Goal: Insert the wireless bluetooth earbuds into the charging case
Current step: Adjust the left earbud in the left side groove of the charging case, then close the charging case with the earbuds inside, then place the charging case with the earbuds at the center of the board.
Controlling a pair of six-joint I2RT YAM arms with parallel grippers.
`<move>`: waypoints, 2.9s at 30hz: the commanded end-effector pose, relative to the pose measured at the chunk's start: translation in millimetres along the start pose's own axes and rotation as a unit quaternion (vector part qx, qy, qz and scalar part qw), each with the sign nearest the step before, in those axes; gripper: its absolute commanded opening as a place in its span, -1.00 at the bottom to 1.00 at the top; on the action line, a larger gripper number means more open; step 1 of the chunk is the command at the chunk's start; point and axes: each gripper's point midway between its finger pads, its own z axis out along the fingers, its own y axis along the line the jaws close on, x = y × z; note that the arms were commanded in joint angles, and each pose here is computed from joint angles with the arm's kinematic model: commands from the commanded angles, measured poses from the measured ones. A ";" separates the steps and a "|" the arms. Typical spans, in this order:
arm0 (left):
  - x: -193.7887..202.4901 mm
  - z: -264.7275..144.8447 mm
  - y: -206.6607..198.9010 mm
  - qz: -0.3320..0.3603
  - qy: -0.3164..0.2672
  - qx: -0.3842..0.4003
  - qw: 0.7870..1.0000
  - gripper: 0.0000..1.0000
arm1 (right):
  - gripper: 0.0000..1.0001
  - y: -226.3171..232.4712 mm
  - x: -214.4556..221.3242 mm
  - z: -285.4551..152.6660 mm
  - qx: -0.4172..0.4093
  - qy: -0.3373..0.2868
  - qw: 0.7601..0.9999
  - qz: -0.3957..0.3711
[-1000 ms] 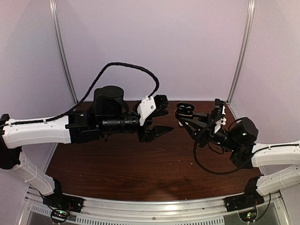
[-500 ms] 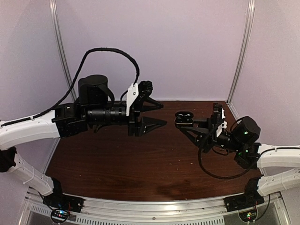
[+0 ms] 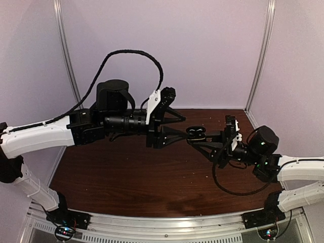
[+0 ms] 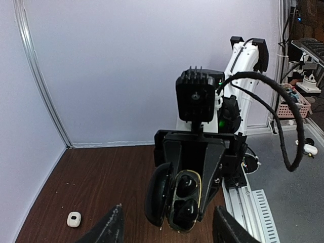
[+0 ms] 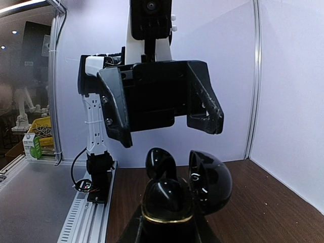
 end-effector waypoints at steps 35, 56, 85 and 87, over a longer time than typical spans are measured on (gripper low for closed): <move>-1.3 -2.3 -2.4 0.020 -0.017 0.018 0.999 0.36 | -1.00 2.9 -20.2 0.8 -0.006 -0.017 1.000 0.011; -12.1 -7.1 -52.2 0.104 -0.050 0.085 0.990 0.31 | -1.00 -8.2 -5.0 11.2 0.005 0.004 0.999 0.042; 54.1 -94.7 113.5 -0.129 -0.021 -0.323 0.937 0.95 | -0.98 -189.5 124.1 35.9 0.246 0.183 0.923 0.234; 58.2 -96.6 113.9 -0.131 -0.015 -0.328 0.935 0.95 | -0.96 -208.2 138.9 35.6 0.269 0.191 0.912 0.244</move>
